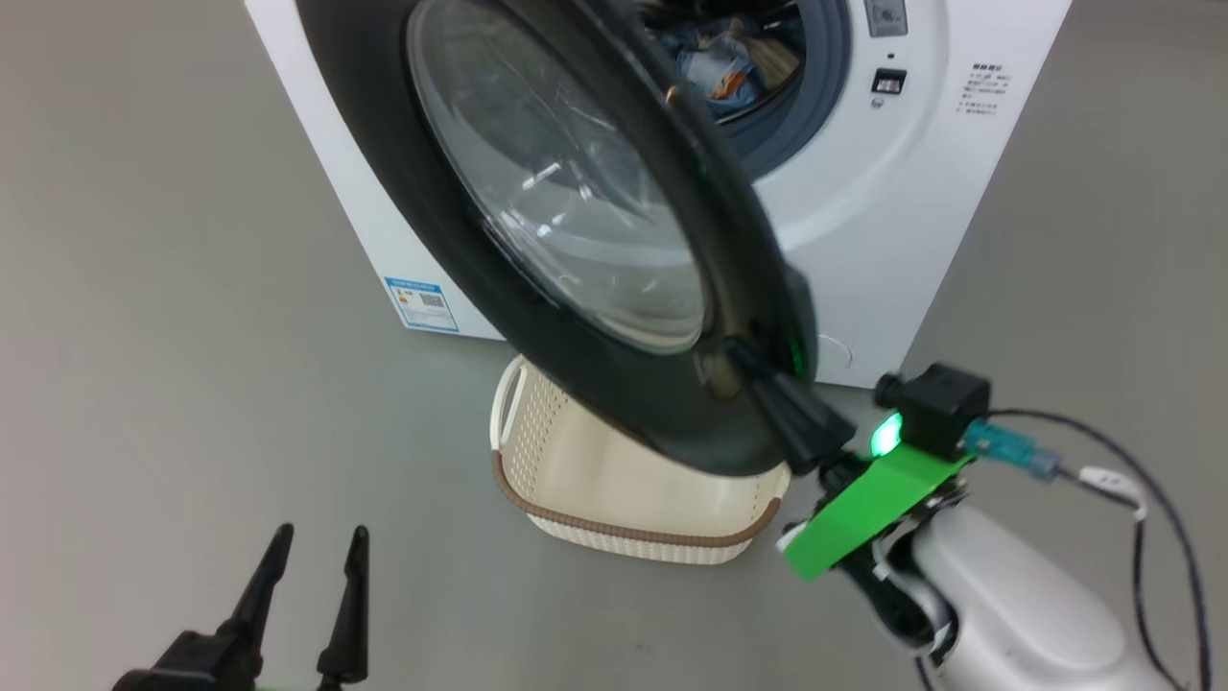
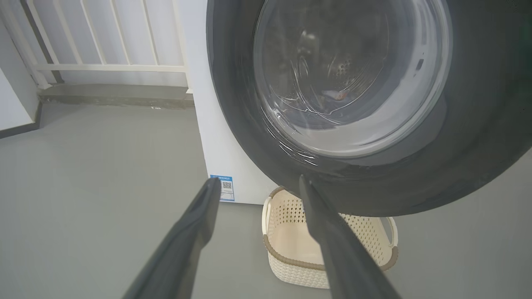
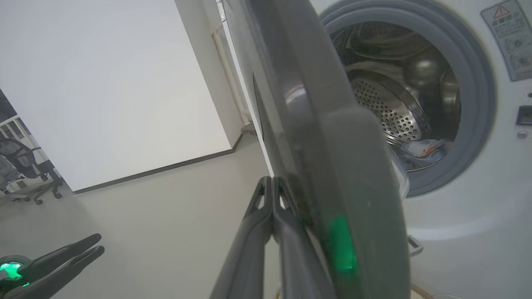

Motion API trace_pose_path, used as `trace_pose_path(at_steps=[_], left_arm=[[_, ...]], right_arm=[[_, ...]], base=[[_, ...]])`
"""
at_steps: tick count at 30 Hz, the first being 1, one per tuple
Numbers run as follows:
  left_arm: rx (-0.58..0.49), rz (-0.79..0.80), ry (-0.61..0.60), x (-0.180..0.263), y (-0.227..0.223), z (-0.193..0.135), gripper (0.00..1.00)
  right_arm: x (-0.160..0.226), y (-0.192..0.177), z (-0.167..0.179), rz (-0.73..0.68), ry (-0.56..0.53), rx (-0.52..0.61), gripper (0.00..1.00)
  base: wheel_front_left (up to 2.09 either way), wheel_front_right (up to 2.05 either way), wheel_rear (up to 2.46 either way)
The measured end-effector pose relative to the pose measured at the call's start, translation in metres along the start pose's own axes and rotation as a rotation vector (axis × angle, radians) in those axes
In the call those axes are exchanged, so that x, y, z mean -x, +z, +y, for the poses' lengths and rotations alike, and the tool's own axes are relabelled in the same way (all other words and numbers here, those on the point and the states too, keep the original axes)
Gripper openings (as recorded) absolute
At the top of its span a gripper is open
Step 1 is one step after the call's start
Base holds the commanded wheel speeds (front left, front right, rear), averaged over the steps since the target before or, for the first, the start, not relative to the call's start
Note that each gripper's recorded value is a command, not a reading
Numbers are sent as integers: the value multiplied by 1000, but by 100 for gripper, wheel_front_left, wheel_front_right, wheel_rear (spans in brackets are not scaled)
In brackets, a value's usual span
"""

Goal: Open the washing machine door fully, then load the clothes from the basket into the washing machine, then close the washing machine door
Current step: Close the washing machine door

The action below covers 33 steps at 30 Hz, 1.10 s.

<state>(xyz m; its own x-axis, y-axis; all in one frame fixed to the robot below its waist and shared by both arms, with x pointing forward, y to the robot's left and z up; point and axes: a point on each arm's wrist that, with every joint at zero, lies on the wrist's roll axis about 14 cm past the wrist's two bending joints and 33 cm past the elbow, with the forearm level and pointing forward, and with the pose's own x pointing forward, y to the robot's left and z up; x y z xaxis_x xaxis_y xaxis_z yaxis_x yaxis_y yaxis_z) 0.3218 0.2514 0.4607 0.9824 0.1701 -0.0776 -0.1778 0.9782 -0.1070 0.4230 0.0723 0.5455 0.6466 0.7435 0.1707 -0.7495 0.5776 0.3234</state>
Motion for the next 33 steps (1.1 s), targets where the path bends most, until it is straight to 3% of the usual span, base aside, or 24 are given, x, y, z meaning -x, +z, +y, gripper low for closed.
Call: trace_pose_path(at_steps=[25, 33], left_arm=[[-22, 0, -124, -66, 1, -48, 100], [-12, 20, -115, -73, -6, -46, 100]], right_arm=[[-54, 52, -152, -128, -204, 96, 0], [-79, 58, -179, -173, -232, 101, 0]], base=[[0, 0, 0], [0, 0, 0]])
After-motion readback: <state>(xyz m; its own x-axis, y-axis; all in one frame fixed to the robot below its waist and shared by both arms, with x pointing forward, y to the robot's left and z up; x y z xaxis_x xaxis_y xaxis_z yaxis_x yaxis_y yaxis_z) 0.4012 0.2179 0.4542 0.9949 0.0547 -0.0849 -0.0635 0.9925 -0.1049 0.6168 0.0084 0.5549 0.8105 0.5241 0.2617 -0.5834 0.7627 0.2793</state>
